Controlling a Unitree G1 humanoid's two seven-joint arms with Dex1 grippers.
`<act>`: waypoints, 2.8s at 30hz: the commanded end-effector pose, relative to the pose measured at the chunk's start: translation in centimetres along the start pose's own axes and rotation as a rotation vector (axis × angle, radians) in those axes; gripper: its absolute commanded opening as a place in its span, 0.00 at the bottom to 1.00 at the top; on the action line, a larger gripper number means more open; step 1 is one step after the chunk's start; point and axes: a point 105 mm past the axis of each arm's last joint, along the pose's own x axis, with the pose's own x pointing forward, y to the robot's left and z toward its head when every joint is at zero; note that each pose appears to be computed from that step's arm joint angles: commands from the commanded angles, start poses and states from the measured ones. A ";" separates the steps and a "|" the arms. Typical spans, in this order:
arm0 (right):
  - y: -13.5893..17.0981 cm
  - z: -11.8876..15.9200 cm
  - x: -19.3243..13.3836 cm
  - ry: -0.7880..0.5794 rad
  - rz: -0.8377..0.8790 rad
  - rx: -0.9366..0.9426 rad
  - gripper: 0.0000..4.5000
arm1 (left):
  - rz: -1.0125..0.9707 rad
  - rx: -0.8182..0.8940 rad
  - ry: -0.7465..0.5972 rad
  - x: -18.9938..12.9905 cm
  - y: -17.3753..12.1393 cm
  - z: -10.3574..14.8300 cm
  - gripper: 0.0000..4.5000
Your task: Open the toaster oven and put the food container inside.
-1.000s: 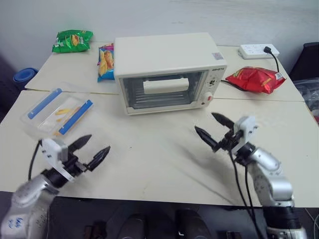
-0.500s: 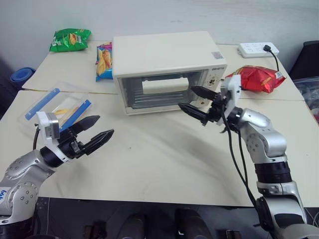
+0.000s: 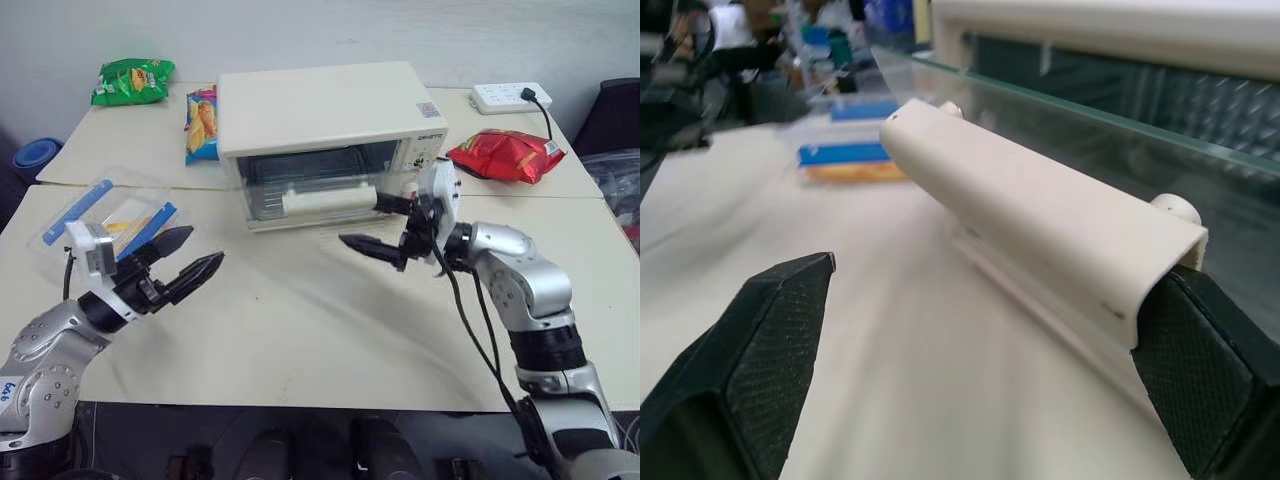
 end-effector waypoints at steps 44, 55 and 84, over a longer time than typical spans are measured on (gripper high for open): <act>3.8 -1.3 -7.0 -0.244 -0.190 -0.176 1.00 | 0.307 0.116 -0.052 -1.6 2.6 -4.9 0.25; 4.5 -0.7 -3.6 -0.331 -0.102 -0.263 1.00 | 1.120 -0.001 -0.133 -22.4 4.8 -3.4 1.00; 4.1 0.8 -1.5 -0.373 -0.098 -0.295 1.00 | 1.351 -0.480 0.259 -11.6 15.9 -2.2 0.96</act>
